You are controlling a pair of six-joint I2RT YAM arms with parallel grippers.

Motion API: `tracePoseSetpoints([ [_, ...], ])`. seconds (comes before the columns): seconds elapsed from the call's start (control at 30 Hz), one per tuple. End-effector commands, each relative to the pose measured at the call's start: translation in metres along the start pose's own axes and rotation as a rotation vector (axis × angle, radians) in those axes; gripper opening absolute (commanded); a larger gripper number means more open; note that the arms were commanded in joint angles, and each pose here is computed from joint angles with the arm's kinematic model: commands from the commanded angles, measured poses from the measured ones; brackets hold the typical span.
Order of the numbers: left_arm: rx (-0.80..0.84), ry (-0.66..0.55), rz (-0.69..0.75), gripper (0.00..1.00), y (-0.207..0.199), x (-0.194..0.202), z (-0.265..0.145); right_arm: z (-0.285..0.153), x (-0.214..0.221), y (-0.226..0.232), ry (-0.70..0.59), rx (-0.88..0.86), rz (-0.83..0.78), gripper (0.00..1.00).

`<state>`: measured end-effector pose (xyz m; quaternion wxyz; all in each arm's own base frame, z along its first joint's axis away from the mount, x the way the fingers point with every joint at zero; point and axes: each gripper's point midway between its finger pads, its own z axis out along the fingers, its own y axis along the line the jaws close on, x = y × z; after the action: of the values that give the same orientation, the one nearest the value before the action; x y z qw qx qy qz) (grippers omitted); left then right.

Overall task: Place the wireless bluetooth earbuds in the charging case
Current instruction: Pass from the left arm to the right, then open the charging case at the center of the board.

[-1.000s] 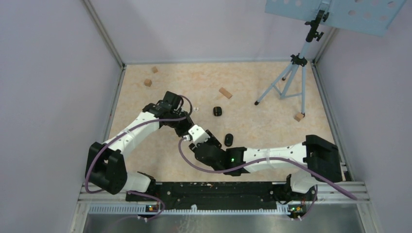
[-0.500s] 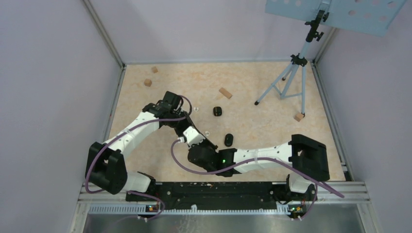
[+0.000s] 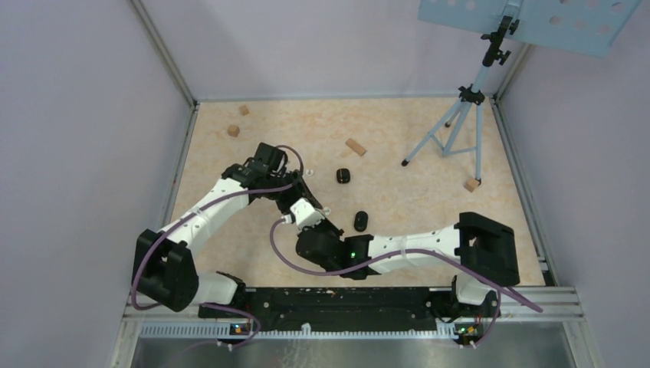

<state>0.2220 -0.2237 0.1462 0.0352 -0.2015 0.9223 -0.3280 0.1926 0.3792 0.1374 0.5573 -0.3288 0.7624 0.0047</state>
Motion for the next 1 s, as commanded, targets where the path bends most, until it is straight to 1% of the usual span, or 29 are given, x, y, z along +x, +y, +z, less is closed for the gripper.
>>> tracePoseSetpoints([
  [0.0,0.166,-0.024,0.125,0.70,-0.036,0.000,-0.020,-0.006,-0.011,-0.003,-0.026,0.010,0.074,0.00],
  [0.03,0.178,-0.028,0.134,0.75,-0.038,0.000,-0.021,-0.006,-0.010,-0.003,-0.024,0.013,0.075,0.00],
  [0.07,0.190,-0.034,0.146,0.83,-0.040,0.000,-0.023,-0.006,-0.009,-0.005,-0.021,0.017,0.078,0.00],
  [0.17,0.219,-0.064,0.180,0.95,-0.046,-0.002,-0.030,-0.008,-0.005,-0.008,-0.015,0.027,0.092,0.00],
  [0.2,0.225,-0.075,0.191,0.96,-0.049,-0.003,-0.032,-0.009,-0.003,-0.010,-0.012,0.031,0.101,0.00],
  [0.27,0.228,-0.100,0.209,0.97,-0.051,-0.007,-0.037,-0.011,0.001,-0.016,-0.006,0.033,0.136,0.00],
  [0.4,0.223,-0.167,0.208,0.97,-0.046,-0.026,-0.053,-0.018,0.010,-0.027,0.006,-0.022,0.258,0.00],
  [0.5,0.277,-0.199,0.196,0.99,-0.043,-0.041,-0.068,-0.022,0.016,-0.038,0.011,-0.080,0.367,0.00],
  [0.57,0.340,-0.216,0.211,0.99,-0.046,-0.047,-0.078,-0.024,0.020,-0.045,0.023,-0.137,0.465,0.00],
  [0.63,0.386,-0.256,0.243,0.99,-0.049,-0.050,-0.086,-0.028,0.014,-0.053,-0.010,-0.223,0.599,0.00],
  [0.73,0.477,-0.319,0.384,0.99,-0.057,-0.046,-0.094,-0.030,0.011,-0.073,-0.057,-0.345,0.801,0.00],
  [0.83,0.555,-0.298,0.480,0.99,-0.060,-0.032,-0.096,-0.041,-0.007,-0.092,-0.143,-0.476,0.988,0.00],
  [0.93,0.680,-0.234,0.526,0.98,-0.066,-0.013,-0.097,-0.052,-0.025,-0.106,-0.232,-0.593,1.110,0.00],
  [0.97,0.710,-0.217,0.537,0.98,-0.065,-0.009,-0.096,-0.054,-0.027,-0.108,-0.236,-0.618,1.140,0.00],
])
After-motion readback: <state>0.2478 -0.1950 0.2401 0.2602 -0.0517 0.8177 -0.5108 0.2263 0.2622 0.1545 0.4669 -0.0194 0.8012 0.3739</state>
